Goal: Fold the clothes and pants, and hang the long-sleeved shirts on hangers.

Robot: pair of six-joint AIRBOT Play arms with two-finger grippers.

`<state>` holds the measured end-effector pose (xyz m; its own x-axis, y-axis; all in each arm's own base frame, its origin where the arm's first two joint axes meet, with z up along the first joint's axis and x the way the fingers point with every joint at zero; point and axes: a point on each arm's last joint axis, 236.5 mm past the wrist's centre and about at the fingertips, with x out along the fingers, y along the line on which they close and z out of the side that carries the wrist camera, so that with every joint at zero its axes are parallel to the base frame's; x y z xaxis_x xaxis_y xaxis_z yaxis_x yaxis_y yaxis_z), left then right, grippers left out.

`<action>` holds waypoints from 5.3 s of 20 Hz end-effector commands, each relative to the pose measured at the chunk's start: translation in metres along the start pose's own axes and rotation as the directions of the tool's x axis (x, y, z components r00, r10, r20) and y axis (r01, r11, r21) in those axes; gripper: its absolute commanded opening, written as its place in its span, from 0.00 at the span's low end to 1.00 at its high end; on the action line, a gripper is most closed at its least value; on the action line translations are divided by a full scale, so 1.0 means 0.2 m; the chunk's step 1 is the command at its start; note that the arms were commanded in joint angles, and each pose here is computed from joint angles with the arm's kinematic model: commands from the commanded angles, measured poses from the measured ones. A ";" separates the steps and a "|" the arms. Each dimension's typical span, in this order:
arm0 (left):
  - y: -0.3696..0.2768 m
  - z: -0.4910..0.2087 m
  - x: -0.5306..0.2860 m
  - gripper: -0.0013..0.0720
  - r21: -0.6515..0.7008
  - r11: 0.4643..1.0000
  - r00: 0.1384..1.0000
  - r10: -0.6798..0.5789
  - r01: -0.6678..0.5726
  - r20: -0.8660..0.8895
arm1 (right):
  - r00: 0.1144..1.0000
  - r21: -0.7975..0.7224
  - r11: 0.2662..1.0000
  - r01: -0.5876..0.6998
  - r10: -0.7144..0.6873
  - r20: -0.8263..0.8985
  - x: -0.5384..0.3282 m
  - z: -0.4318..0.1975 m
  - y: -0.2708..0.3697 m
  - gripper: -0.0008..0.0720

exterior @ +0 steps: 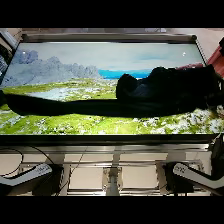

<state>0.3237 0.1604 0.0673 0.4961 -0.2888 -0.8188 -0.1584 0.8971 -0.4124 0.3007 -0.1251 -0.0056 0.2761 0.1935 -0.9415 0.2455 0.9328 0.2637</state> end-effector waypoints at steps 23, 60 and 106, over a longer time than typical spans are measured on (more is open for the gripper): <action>0.00 -0.29 0.19 0.43 0.183 0.978 0.949 0.147 -0.097 -0.280 | 0.959 0.384 0.901 0.203 -0.262 0.109 -0.40 -0.15 -0.54 0.72; -1.90 -0.63 0.81 0.45 0.701 0.586 0.907 -0.161 0.405 -0.389 | 0.957 -0.687 0.726 0.026 -0.216 -0.192 0.37 0.52 0.43 0.04; -0.09 -0.21 0.50 0.44 0.060 0.989 0.916 0.144 -0.132 -0.374 | 0.862 -0.460 0.747 -0.480 0.307 -0.403 0.04 0.30 1.55 0.13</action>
<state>0.3425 0.1058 0.0194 0.2239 -0.1902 -0.9559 -0.1423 0.9639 -0.2251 0.4378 0.2544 0.1148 -0.0420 0.7614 -0.6469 -0.5756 0.5108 0.6386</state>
